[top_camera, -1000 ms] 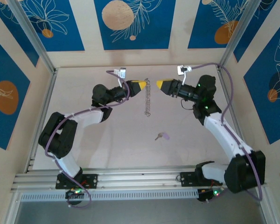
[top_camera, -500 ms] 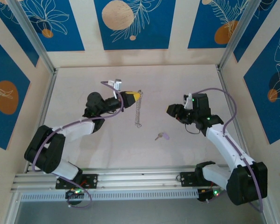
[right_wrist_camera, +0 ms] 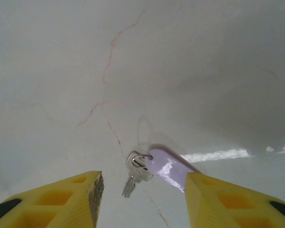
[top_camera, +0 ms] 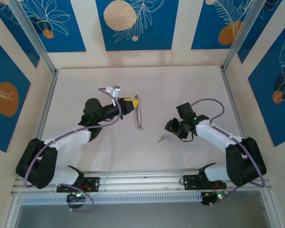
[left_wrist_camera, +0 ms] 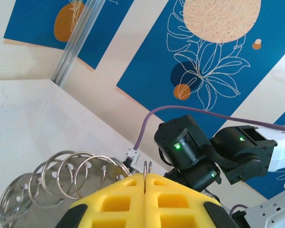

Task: Put the keys on the keyring

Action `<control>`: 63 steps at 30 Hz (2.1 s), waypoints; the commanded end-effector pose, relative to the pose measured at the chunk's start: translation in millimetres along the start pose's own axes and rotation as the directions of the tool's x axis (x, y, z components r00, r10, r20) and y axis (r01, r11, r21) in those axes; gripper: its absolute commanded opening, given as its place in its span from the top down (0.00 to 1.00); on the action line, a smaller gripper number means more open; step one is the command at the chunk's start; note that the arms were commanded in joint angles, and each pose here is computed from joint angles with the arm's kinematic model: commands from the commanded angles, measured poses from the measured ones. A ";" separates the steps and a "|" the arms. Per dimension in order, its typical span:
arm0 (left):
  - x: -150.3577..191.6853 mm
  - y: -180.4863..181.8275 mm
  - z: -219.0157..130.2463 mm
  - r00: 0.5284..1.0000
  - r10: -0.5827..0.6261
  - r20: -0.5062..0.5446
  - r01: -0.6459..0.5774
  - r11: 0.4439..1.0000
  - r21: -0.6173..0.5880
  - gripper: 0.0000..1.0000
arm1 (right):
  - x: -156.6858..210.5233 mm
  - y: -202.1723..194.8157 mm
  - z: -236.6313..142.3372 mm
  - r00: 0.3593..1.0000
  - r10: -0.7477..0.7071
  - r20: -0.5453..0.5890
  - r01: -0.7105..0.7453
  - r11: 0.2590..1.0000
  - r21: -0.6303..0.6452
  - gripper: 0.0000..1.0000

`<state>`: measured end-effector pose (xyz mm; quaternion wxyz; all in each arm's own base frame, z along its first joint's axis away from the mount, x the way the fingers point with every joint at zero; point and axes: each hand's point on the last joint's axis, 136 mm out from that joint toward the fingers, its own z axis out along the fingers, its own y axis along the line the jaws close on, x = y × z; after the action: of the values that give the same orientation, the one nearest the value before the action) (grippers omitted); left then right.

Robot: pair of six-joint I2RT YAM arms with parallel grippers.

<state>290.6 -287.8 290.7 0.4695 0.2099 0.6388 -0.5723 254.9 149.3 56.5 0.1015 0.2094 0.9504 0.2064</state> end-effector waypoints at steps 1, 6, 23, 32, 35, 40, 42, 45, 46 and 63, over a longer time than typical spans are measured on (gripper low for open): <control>-6.3 -10.1 -3.0 0.998 0.061 0.022 -0.061 0.998 0.007 1.00 | -2.5 4.5 4.8 1.000 0.007 0.011 -0.008 0.998 0.062 0.51; -5.7 -14.7 -4.6 0.997 0.081 0.015 -0.081 0.997 0.017 1.00 | 1.0 9.4 17.9 1.000 -0.002 -0.019 0.004 0.993 0.116 0.52; -6.5 -23.9 -1.3 0.994 0.106 0.019 -0.107 0.990 0.087 1.00 | 20.6 2.2 31.0 0.998 0.006 -0.059 0.008 0.972 0.235 0.61; -7.5 -25.0 0.7 0.995 0.093 0.030 -0.095 0.989 0.110 1.00 | 19.2 -0.3 35.0 0.998 -0.001 -0.058 0.015 0.968 0.250 0.66; -7.6 -25.1 1.0 0.996 0.087 0.033 -0.090 0.989 0.116 1.00 | 17.6 0.4 36.3 0.998 -0.008 -0.055 0.022 0.968 0.251 0.67; -8.0 -25.4 0.9 0.996 0.082 0.037 -0.086 0.989 0.119 1.00 | 16.2 1.2 37.2 0.998 -0.017 -0.054 0.030 0.967 0.251 0.69; -8.5 -25.8 0.7 0.996 0.080 0.037 -0.084 0.989 0.120 1.00 | 15.8 1.9 37.7 0.998 -0.021 -0.053 0.033 0.968 0.247 0.73; -8.5 -25.8 0.8 0.996 0.079 0.038 -0.083 0.989 0.119 1.00 | 15.8 3.0 37.6 0.998 -0.023 -0.053 0.035 0.970 0.242 0.79; -9.0 -25.8 0.6 0.996 0.081 0.040 -0.085 0.989 0.119 1.00 | 15.5 3.2 37.3 0.998 -0.024 -0.053 0.036 0.970 0.241 0.80; -9.5 -25.4 3.1 0.996 0.074 0.040 -0.079 0.989 0.129 1.00 | 13.9 12.3 27.1 0.999 -0.032 -0.034 0.038 0.977 0.208 0.68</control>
<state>282.7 -292.7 295.3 0.4713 0.2348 0.6150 -0.5869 250.6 172.3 23.2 0.0542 0.1975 0.9736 0.1010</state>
